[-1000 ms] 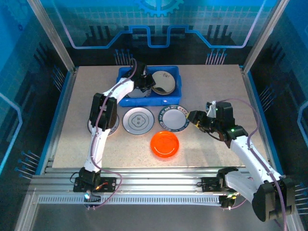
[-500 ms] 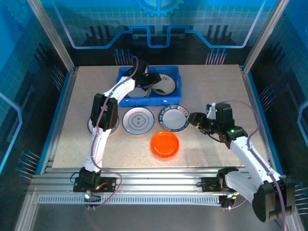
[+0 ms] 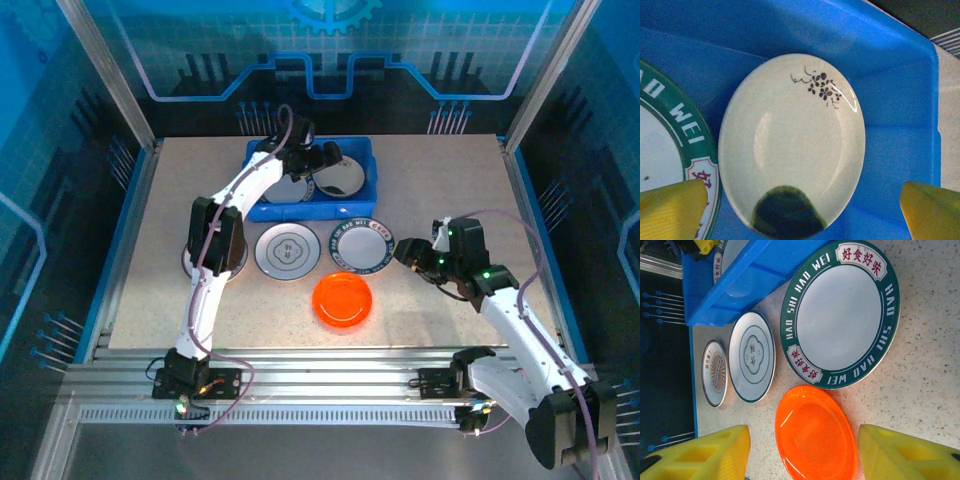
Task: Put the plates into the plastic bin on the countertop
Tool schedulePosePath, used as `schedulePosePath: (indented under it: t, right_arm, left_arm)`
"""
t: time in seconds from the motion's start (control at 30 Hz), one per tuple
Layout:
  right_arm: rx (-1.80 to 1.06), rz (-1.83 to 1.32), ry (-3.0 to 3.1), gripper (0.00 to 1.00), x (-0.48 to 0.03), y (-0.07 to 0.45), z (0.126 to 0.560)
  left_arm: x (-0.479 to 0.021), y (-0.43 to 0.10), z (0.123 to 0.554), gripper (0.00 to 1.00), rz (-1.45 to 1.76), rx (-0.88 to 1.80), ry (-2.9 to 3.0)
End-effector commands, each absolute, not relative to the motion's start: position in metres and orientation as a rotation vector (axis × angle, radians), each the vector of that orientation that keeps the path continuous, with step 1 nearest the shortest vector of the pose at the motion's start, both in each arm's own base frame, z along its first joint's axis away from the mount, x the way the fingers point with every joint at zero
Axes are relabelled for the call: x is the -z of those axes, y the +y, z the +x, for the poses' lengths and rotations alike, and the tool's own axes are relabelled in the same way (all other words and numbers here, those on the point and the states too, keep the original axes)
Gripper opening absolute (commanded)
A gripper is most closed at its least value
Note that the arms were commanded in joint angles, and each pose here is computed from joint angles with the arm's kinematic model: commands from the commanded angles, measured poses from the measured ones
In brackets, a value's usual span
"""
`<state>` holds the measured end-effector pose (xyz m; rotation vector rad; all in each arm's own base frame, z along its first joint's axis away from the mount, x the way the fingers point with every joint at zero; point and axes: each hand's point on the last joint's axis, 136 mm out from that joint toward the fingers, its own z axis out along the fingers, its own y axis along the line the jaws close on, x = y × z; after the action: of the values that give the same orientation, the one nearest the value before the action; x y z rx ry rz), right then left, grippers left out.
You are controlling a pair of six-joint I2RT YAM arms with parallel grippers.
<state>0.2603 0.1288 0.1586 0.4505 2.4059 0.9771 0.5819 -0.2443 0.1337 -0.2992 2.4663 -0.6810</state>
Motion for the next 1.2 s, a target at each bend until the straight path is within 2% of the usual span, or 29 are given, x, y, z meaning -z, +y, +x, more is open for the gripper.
schedulePosePath:
  t: [0.0,0.1,0.17,0.33,0.43,0.7,0.93,1.17]
  right_arm:
    - [-0.960,0.357,2.369,0.59,-0.170,0.132,0.260]
    - [-0.913,0.276,2.340,0.59,-0.175,0.134,0.266]
    - [-0.877,0.210,2.314,0.59,-0.178,0.141,0.274]
    - [-0.696,0.159,2.287,0.58,-0.167,0.156,0.291]
    - [-0.602,0.140,2.250,0.59,-0.167,0.162,0.296]
    - [-0.621,0.086,2.254,0.58,-0.165,0.164,0.277]
    - [-0.677,0.099,2.371,0.41,-0.134,0.162,0.248]
    - [-0.715,0.235,2.421,0.45,-0.113,0.152,0.251]
  left_arm:
    - [-0.217,-0.267,0.555,0.99,-0.025,0.548,2.353]
    - [-0.238,-0.291,0.521,0.99,0.164,0.523,2.301]
    - [-0.248,-0.301,0.496,0.99,0.201,0.604,2.276]
    - [-0.253,-0.291,0.433,0.99,0.040,0.881,2.263]
    - [-0.250,-0.273,0.397,0.99,-0.003,0.902,2.272]
    - [-0.209,-0.221,0.320,0.99,0.006,0.755,2.356]
    - [-0.178,-0.196,0.275,0.96,-0.074,0.780,2.401]
    - [-0.130,-0.186,0.245,0.95,-0.214,0.856,2.471]
